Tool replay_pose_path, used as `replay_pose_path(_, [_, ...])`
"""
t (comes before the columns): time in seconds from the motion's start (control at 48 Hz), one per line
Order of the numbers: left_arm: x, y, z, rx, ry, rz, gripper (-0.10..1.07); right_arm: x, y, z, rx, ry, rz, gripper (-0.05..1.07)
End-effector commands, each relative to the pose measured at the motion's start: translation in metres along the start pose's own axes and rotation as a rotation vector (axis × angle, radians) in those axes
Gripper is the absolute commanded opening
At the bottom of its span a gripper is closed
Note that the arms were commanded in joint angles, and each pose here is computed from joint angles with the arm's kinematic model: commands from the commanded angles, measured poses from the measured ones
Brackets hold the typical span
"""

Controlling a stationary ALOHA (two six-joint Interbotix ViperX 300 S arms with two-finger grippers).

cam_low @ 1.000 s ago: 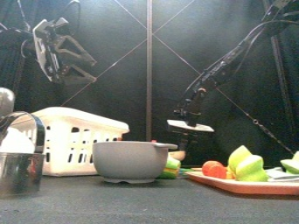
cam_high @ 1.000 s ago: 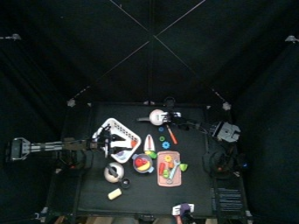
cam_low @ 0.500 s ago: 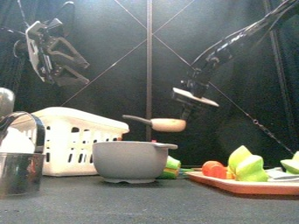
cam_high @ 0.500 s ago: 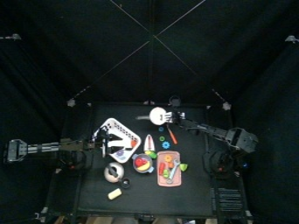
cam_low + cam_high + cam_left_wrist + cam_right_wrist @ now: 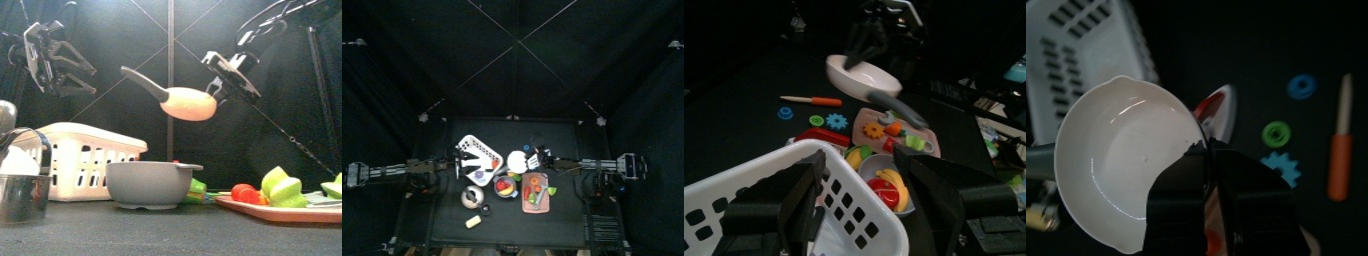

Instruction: Place pan in front of bowl

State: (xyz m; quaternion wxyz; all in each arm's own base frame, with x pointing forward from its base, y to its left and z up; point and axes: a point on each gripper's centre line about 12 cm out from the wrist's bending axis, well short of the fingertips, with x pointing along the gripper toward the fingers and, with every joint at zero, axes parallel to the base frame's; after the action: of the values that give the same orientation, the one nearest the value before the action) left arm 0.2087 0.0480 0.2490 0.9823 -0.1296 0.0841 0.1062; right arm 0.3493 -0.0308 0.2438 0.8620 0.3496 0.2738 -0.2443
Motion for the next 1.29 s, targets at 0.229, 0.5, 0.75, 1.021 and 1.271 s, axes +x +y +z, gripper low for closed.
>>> replay_pose_path(0.229, [0.001,0.0,0.003,-0.015,-0.01,0.0,0.91,0.004,0.055,-0.087,-0.013,0.209,0.219,0.35])
replay_pose_path(0.5, [0.0,0.001,0.001,-0.04,-0.007,0.005,0.91,0.038,0.066,-0.129,0.05,0.331,0.155,0.35])
replay_pose_path(0.75, [0.001,-0.001,0.0,-0.038,-0.002,-0.003,0.91,0.062,0.082,-0.133,0.091,0.348,0.134,0.35])
replay_pose_path(1.021, [0.001,-0.004,-0.001,-0.036,0.001,-0.015,0.91,0.082,0.074,-0.141,0.041,0.37,-0.006,0.36])
replay_pose_path(1.271, [0.0,-0.004,-0.002,-0.037,0.005,-0.016,0.91,0.094,0.068,-0.138,0.003,0.362,-0.072,0.36])
